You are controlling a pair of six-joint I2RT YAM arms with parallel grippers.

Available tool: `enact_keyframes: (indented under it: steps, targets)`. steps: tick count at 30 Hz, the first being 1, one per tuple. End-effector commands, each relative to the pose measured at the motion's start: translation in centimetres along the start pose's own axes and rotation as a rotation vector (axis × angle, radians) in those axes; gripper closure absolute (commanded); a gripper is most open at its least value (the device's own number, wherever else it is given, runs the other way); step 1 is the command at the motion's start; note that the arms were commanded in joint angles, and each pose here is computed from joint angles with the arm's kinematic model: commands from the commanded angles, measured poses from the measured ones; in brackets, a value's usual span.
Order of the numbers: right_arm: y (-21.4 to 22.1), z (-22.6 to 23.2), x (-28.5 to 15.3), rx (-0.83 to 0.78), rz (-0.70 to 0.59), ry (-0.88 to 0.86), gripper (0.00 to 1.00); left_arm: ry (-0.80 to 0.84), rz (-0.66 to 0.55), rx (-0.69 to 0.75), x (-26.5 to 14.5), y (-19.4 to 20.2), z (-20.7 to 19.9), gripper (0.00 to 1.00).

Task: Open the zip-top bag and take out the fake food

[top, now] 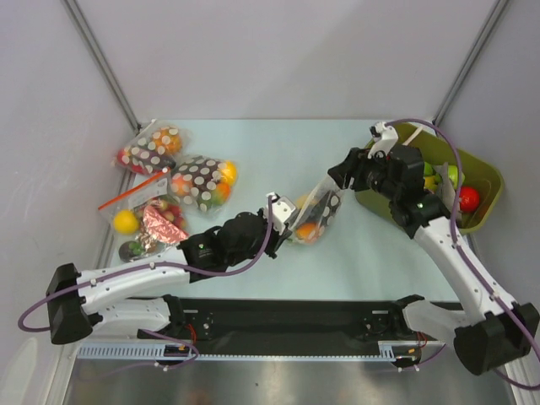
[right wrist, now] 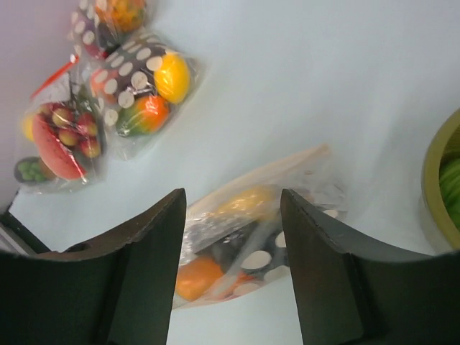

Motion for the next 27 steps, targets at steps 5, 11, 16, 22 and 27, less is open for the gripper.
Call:
enact_keyframes:
  steps: [5,11,16,22,27]
  targets:
    - [0.9,1.9,-2.9,0.089,-0.042,0.04,0.39,0.049,-0.101,-0.067,1.1,-1.6,-1.2,1.0]
    - [3.8,2.9,-2.1,0.116,0.049,0.051,0.39,0.031,-0.105,-0.08,1.3,-1.3,-1.5,1.0]
    - [5.4,4.0,-2.2,0.112,0.075,0.055,0.38,-0.002,-0.096,-0.074,1.5,-0.7,-1.7,1.0]
    - [6.3,3.9,-1.9,0.126,0.101,0.053,0.38,-0.013,-0.092,-0.053,1.6,-0.6,-2.2,1.0]
    - [6.7,4.0,-2.1,0.125,0.11,0.06,0.4,-0.035,-0.091,-0.062,1.7,-0.6,-2.2,1.0]
Point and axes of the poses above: each gripper's point midway between its finger pads, its own x axis out along the fingers, its own z axis along the line the jaws close on, y = z × x, the point moved 9 cm from there along -x, back along the fingers, and after that the axes turned 4 degrees about -x, right-handed, at the moved point
